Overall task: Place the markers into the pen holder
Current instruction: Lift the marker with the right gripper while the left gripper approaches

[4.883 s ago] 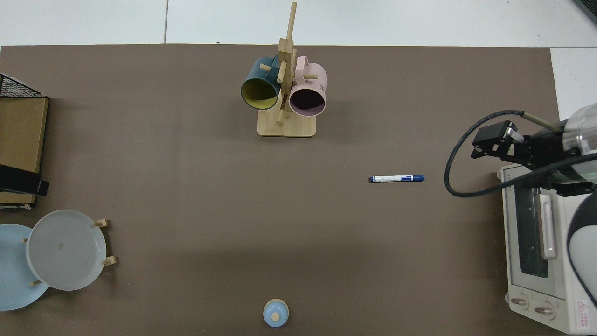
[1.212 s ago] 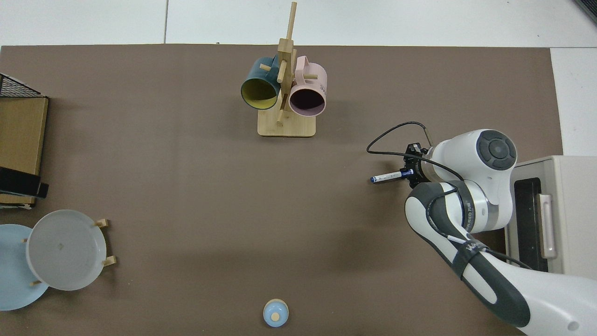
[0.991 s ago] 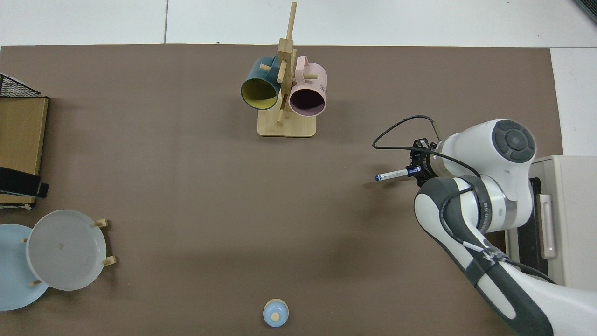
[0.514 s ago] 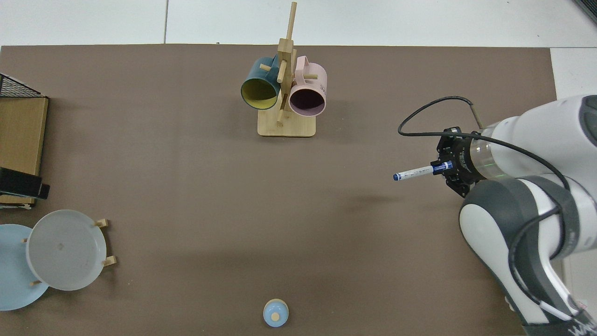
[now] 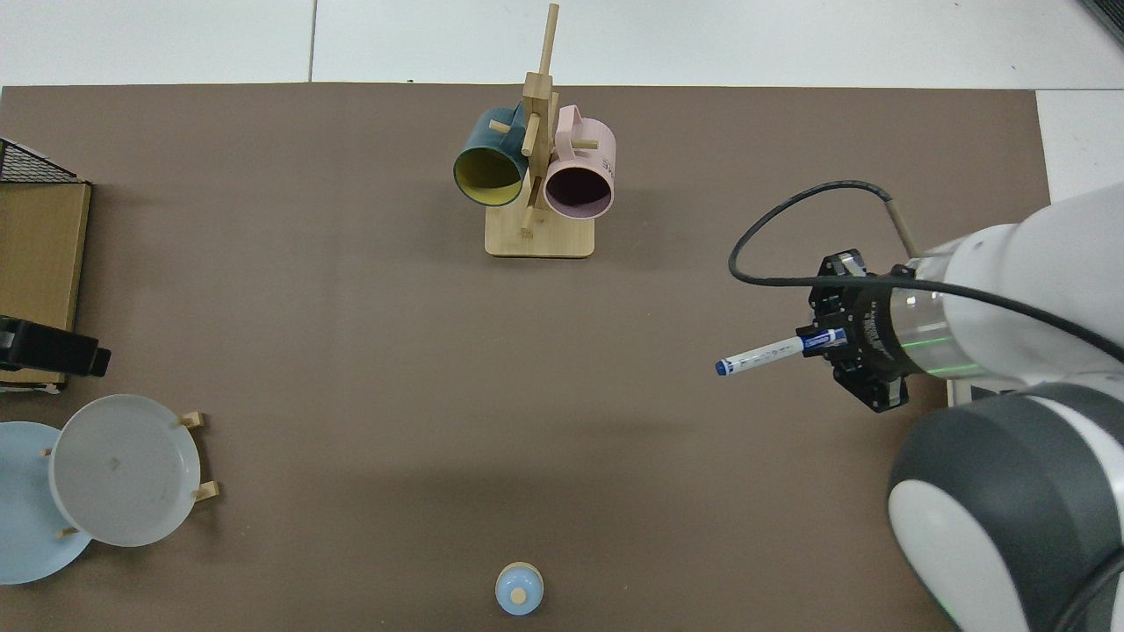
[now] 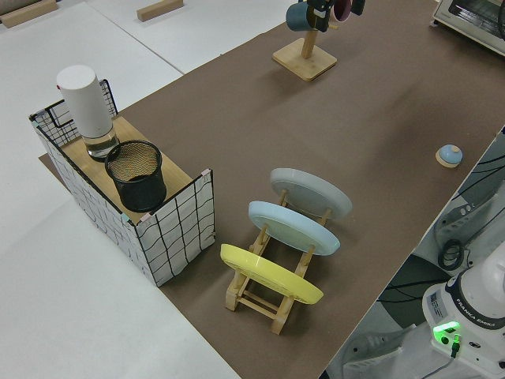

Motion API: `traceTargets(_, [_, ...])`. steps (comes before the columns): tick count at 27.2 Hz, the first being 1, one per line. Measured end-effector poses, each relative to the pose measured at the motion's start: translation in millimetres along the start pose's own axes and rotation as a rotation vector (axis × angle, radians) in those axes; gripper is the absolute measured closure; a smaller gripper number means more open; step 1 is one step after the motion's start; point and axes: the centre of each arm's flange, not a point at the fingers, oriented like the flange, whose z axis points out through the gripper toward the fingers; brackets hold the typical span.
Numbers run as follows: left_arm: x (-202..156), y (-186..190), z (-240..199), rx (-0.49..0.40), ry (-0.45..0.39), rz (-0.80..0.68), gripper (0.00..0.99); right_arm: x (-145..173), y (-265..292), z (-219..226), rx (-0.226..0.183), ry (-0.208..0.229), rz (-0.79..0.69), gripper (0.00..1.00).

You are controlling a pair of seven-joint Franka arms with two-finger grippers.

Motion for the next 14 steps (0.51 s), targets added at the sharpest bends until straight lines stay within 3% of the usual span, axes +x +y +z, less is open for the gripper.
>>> traceTargets(8, [5, 26, 1, 0.004, -0.001, 0.144, 0.013, -89, 7, -8, 0.015, -0.010, 0.048, 0.84])
traceTargets(14, [9, 67, 2, 0.010, -0.005, 0.362, 0.013, -137, 16, -15, 0.029, -0.022, 0.079, 0.84])
